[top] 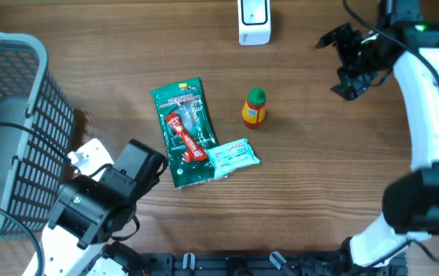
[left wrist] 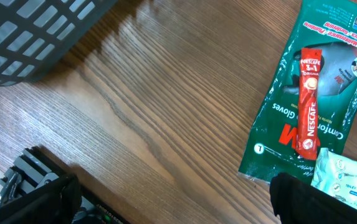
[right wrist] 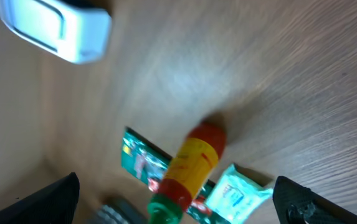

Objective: Scan the item barcode

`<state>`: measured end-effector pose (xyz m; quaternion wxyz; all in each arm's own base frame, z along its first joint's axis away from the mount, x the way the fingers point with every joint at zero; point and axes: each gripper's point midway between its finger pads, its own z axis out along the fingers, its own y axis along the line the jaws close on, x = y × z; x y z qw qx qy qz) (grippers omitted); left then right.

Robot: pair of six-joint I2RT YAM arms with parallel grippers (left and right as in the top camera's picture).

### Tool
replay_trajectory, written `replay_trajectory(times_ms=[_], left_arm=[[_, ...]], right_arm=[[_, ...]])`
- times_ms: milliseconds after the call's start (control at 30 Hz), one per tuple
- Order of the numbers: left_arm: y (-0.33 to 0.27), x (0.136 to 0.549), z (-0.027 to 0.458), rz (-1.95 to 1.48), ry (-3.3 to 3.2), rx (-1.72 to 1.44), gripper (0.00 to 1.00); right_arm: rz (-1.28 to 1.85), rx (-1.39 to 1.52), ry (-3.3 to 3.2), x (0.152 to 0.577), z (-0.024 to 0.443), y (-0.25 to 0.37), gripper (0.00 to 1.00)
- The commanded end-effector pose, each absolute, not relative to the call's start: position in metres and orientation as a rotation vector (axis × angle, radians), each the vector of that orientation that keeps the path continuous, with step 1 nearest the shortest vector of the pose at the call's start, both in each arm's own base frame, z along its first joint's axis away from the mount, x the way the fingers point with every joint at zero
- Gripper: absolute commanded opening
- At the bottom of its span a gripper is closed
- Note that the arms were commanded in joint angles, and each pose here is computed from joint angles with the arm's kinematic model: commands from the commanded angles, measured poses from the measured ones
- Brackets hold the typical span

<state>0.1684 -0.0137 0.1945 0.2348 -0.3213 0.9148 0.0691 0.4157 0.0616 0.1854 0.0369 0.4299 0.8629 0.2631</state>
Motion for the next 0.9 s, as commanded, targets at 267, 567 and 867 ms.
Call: replay_trajectory(times_ms=[267,567,867], left_arm=[[-0.012,0.169,0.197,0.192,2.498,-0.881,1.0],[-0.012,0.169,0.197,0.192,2.498,-0.881,1.0],[-0.012,0.169,0.197,0.192,2.498,-0.881,1.0]], right_arm=[[1.537,1.382,3.027,0.403,0.069,0.153,0.96],[1.489,1.253,3.159,0.387,0.048,0.186,1.0],[1.498,1.142,3.255,0.372,0.031,0.218,0.87]])
